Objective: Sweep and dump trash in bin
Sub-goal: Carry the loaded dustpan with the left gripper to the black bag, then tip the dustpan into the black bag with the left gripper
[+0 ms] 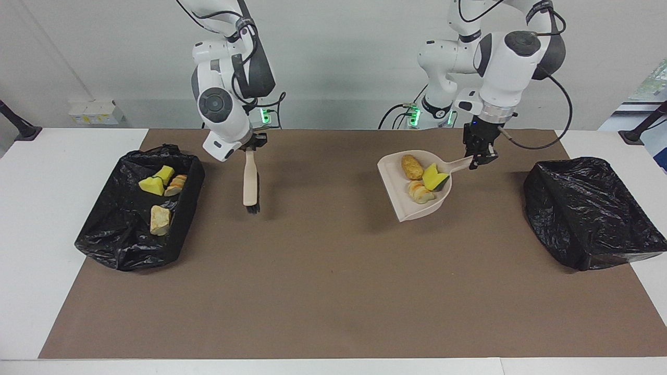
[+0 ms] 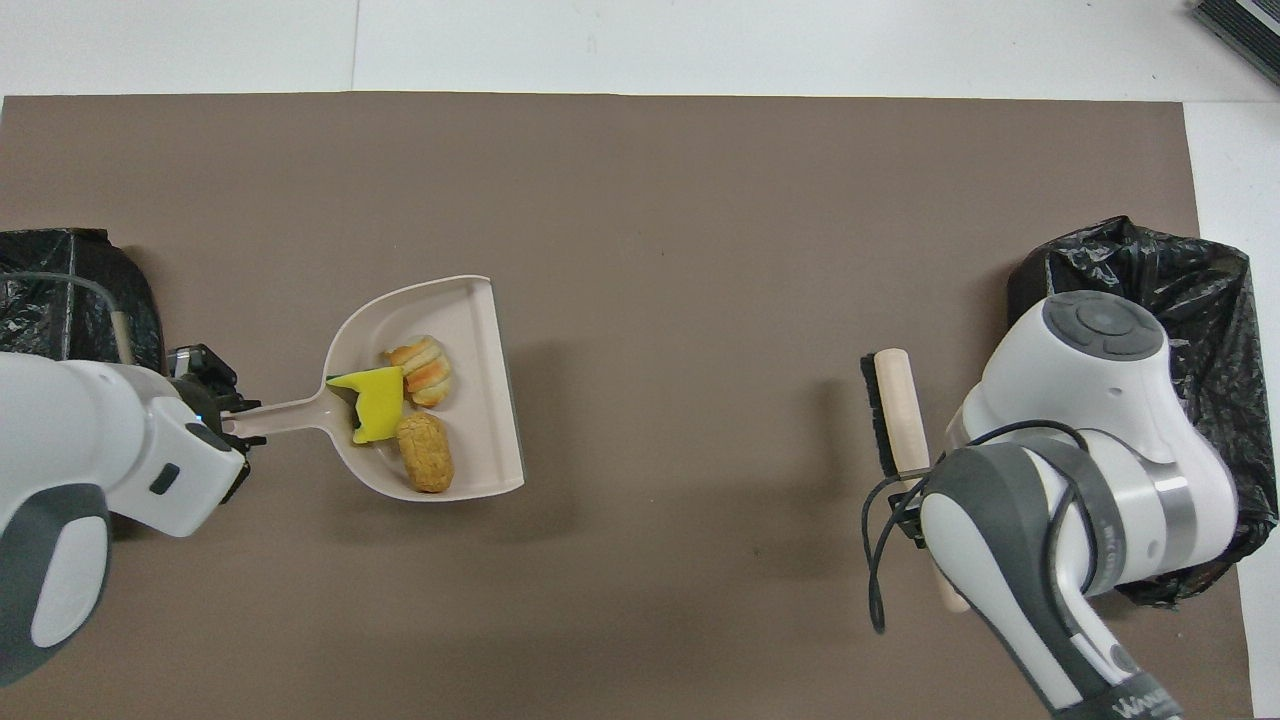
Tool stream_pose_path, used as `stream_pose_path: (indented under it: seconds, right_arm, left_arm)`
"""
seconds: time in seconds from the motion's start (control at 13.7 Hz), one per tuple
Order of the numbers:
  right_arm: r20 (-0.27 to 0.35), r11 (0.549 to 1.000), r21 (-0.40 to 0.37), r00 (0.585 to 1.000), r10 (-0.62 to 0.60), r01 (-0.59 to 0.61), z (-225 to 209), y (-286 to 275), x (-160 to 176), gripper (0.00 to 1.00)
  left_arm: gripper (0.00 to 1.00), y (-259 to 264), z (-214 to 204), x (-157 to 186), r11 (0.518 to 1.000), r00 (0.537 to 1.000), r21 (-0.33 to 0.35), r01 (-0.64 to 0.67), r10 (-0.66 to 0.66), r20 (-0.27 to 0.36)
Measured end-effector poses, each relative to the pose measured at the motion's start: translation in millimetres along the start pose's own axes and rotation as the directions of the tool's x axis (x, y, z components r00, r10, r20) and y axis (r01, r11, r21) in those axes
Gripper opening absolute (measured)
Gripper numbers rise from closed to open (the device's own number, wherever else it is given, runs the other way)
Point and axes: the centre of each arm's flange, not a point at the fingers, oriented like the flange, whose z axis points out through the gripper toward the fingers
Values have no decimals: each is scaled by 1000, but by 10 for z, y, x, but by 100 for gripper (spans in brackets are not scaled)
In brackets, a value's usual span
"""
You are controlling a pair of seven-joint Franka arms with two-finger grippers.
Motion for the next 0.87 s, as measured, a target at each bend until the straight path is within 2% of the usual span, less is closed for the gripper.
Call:
stream_pose_path:
  seconds: [0.22,0.51,0.87]
  right_arm:
    - [-12,998,32,999,53,-53,32,368,27,26]
    - [-64,996,44,995,79,-77,244,487,34,26]
    - [-95,997,39,993,75,-71,433,445,-144,26]
  left_arm:
    - [32,-229,-189,-565,996,997,38,80,-80,1]
    - [32,-388,-350,-1350,973,975,55,222,-223,13]
    - [32,-588,-640,-2398,966,968,89,242,-246,42]
